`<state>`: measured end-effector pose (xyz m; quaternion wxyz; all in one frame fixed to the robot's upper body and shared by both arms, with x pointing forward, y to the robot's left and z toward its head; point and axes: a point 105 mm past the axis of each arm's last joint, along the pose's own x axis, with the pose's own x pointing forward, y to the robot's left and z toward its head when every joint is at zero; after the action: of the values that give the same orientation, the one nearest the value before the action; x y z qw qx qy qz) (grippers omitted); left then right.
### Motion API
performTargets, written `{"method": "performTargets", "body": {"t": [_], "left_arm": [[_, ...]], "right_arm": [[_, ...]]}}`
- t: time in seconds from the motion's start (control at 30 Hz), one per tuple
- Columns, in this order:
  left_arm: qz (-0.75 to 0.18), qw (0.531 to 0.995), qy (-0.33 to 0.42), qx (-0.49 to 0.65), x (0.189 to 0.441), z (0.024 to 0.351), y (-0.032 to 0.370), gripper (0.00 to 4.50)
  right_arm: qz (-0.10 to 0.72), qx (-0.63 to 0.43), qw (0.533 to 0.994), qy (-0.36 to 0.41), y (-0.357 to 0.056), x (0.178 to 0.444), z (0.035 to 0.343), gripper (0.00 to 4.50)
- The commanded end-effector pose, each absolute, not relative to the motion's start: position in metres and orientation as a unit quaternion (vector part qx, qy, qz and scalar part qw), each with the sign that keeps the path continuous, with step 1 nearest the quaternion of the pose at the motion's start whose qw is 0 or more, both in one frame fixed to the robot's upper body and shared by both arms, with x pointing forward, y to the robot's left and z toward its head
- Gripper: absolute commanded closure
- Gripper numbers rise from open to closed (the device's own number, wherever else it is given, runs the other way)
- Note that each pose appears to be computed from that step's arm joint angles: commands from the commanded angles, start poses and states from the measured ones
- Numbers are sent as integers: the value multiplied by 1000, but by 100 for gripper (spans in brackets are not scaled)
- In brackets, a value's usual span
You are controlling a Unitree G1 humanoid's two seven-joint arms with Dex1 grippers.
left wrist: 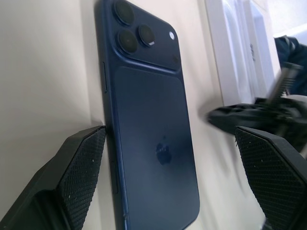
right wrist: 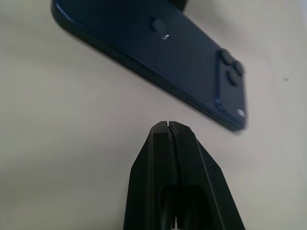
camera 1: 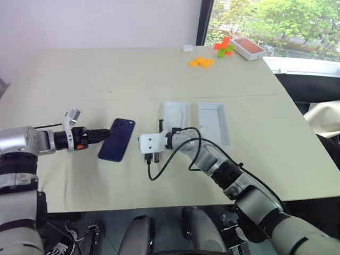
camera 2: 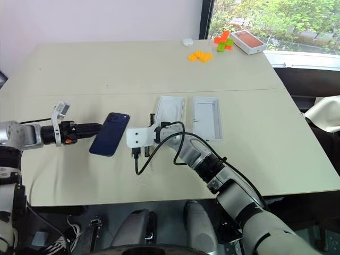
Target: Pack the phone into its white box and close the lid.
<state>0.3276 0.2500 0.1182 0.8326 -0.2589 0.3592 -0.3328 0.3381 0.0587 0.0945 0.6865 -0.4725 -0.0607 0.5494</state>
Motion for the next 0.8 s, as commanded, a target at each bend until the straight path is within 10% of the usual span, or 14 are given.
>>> {"method": "performTargets", "body": {"t": [0.03,0.8], "left_arm": [[-341,813,386,-272,318,107,242,0],[-380,781,380,-320,306,129,210,0]], "right_arm": [[550,-506,661,-66,67,339,99,446],[548,-514,657,-63,73,341,100,446]]}}
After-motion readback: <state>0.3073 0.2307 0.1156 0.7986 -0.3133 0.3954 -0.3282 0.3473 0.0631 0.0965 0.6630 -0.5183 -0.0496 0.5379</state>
